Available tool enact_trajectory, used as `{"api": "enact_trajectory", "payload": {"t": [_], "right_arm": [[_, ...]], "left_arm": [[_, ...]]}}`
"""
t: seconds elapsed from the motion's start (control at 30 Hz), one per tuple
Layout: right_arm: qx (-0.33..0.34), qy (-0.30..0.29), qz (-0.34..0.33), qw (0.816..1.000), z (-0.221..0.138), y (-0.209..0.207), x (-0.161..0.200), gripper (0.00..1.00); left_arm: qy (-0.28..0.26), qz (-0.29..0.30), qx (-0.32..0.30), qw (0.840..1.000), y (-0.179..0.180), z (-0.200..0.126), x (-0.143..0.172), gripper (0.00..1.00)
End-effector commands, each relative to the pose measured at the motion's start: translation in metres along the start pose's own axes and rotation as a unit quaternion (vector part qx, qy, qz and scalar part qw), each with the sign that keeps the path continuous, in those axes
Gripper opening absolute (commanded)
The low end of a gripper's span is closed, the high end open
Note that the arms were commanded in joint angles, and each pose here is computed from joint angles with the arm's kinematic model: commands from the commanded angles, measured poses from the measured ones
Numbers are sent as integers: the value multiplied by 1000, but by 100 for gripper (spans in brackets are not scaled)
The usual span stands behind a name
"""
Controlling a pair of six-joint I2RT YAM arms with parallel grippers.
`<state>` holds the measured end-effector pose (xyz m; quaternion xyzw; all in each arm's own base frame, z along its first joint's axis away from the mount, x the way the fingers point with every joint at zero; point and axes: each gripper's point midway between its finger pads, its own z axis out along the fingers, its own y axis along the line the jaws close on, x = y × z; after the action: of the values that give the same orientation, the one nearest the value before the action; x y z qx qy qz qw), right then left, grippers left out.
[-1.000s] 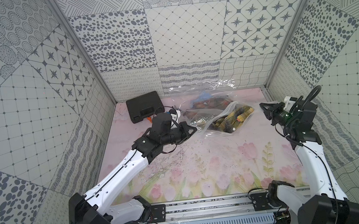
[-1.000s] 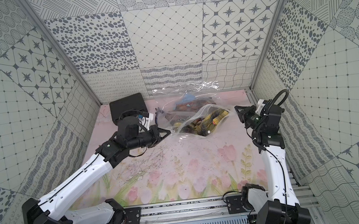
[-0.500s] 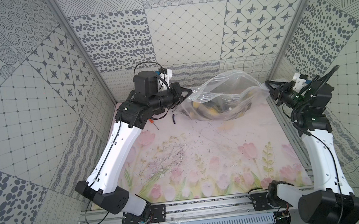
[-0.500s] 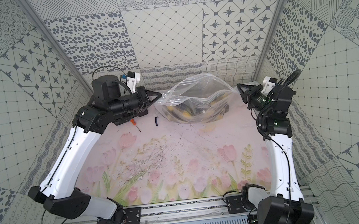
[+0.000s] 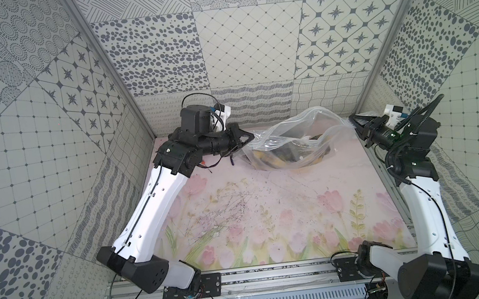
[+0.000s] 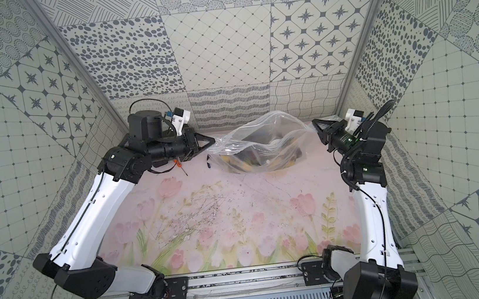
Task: Place the folded shirt into the vacuum bag
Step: Adjust the vacuum bag at the center of the board.
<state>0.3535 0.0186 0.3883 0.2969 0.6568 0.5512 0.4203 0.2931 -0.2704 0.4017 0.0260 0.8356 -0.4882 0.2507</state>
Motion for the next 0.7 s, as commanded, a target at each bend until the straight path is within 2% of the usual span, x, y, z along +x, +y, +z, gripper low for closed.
{"api": "enact_trajectory", "payload": {"t": [0.0, 0.17, 0.33, 0.4, 0.53, 0.67], "right_arm": [[-4, -5, -45, 999, -13, 2, 10, 0], [59, 11, -46, 997, -26, -46, 32, 0], [108, 17, -53, 993, -45, -79, 50, 2], [129, 16, -62, 990, -52, -85, 53, 12], [209, -5, -92, 974, -76, -100, 51, 45], [310, -48, -135, 940, -106, -111, 35, 60]], "left_arm": [[-1, 35, 33, 999, 8, -5, 22, 1], [19, 26, 27, 999, 33, -6, 53, 9], [24, 40, 18, 999, 39, -19, 69, 26], [20, 51, 10, 998, 39, -26, 71, 33], [13, 63, -10, 998, 40, -31, 67, 39], [7, 77, -38, 996, 49, -27, 60, 42]]}}
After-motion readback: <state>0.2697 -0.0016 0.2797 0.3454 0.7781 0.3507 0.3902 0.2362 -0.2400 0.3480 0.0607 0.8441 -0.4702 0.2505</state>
